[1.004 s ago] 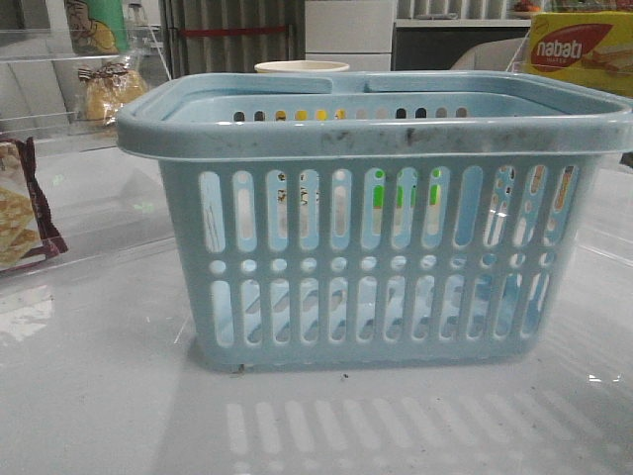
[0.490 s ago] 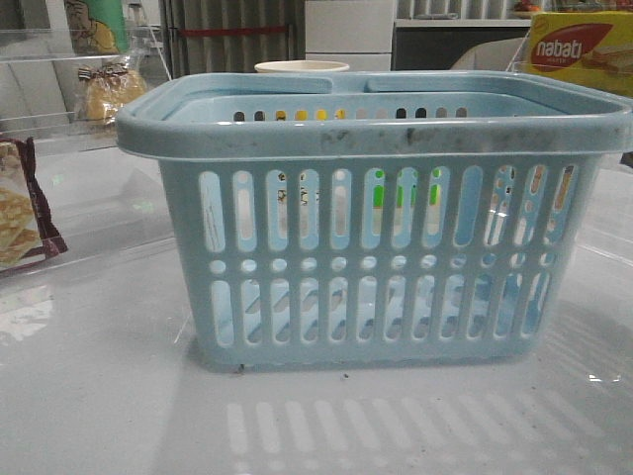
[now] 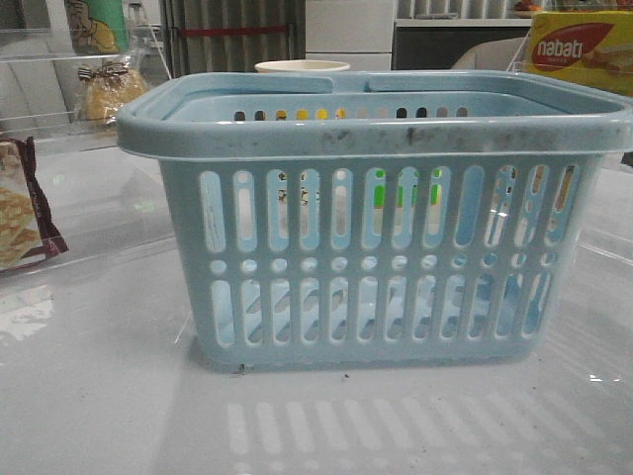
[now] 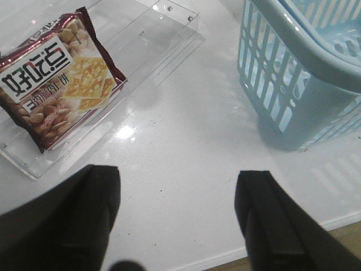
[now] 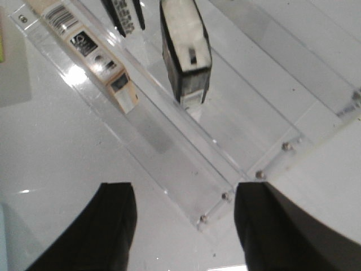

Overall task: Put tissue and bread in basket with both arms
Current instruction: 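Grasp the white tissue packet with the right gripper and lift it, then carry the tissue packet over the basket and lower it inside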

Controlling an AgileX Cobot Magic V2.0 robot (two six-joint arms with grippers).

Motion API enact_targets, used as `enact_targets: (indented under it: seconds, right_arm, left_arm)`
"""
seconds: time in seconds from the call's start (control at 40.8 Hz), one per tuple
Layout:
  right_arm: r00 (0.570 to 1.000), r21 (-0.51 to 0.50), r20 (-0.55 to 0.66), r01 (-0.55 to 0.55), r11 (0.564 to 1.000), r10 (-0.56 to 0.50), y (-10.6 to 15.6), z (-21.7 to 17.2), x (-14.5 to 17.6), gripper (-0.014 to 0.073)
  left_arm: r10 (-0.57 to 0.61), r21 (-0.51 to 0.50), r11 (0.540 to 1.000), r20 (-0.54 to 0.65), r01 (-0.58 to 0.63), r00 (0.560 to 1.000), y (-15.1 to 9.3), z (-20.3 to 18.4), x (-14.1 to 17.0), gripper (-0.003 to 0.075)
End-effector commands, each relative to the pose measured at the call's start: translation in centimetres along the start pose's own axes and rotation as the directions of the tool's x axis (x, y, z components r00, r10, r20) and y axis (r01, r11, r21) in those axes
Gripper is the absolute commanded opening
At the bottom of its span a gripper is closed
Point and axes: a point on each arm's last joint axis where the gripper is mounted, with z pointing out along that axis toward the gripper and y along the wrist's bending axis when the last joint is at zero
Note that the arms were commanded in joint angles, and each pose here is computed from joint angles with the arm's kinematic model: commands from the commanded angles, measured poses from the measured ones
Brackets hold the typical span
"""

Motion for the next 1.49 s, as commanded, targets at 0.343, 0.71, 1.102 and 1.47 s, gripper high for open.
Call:
enact_targets:
  seconds: [0.343, 0.71, 1.102, 1.47]
  right_arm:
    - [0.953, -0.017, 0.303, -0.004, 1.000, 0.009, 0.0, 5.5, -4.9, 0.0499]
    - [0.944, -0.016, 0.330, 0.001, 1.000, 0.004, 0.0, 6.1, -5.0, 0.0201]
    - [0.940, -0.019, 0.342, 0.004, 1.000, 0.003, 0.2, 0.7, -5.6, 0.0136]
    - [0.884, -0.141, 0.463, 0.140, 0.980, -0.060, 5.9, -11.8, -4.7, 0.0136]
  left_arm:
    - [0.000, 0.005, 1.000, 0.103, -0.001, 0.995, -0.1, -0.5, -1.5, 0.0496]
    - [0.000, 0.005, 1.000, 0.103, -0.001, 0.995, -0.1, -0.5, -1.5, 0.0496]
    - [0.000, 0.005, 1.000, 0.103, -0.001, 0.995, -0.1, -0.5, -1.5, 0.0496]
    - [0.000, 0.005, 1.000, 0.103, -0.001, 0.995, -0.1, -0.5, -1.5, 0.0496]
